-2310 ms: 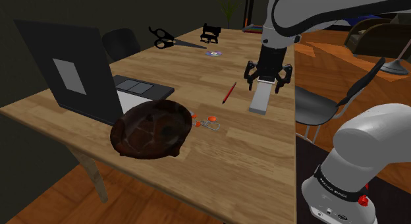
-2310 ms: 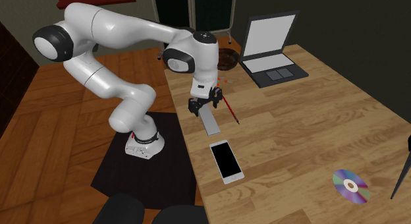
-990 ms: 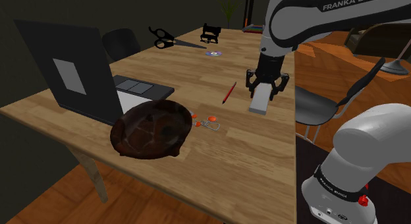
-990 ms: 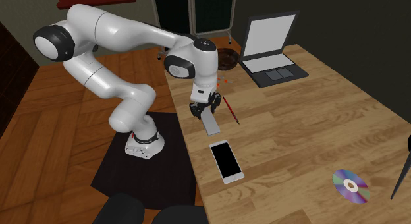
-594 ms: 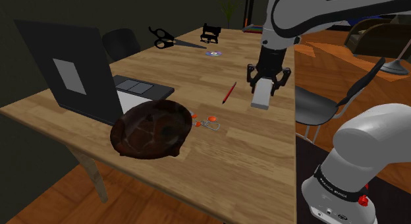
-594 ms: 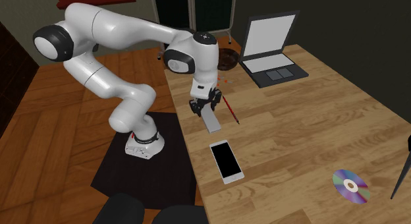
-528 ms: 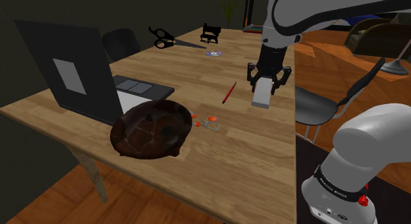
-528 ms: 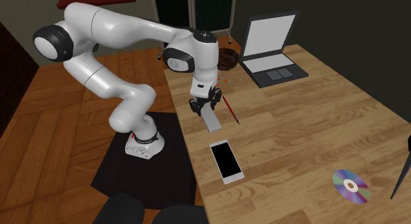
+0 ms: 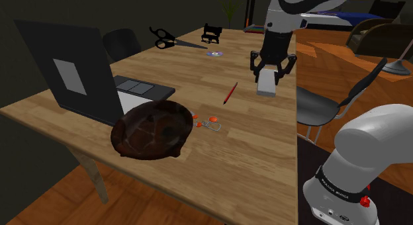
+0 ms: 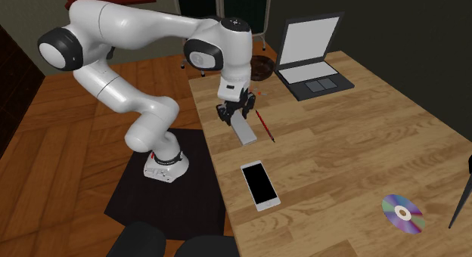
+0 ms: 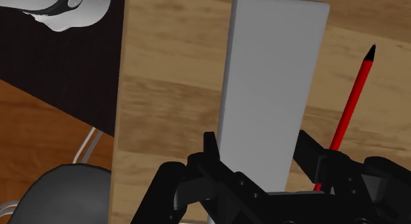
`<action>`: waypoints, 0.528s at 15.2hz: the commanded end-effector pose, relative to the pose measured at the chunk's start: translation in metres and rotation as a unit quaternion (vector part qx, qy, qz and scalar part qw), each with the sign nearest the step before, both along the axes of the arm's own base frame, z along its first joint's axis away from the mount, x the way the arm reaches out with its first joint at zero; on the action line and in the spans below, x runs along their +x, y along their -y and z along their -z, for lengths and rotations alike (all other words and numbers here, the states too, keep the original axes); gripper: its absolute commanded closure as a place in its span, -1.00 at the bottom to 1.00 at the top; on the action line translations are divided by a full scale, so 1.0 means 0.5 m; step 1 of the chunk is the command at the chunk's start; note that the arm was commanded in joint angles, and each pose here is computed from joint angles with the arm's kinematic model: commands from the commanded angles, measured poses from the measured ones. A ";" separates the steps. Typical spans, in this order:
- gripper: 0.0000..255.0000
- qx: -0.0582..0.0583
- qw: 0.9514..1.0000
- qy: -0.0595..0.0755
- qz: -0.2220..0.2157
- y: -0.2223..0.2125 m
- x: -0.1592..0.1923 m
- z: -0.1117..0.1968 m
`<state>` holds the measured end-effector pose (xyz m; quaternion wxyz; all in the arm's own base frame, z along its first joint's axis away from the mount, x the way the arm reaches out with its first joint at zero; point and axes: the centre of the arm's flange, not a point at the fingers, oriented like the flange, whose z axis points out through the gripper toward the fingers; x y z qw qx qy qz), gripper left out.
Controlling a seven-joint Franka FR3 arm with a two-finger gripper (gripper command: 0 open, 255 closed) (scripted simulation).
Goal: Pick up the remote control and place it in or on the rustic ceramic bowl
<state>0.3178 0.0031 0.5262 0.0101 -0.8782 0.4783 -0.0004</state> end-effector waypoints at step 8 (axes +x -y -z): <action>1.00 0.000 1.000 0.000 0.000 0.001 -0.001 -0.096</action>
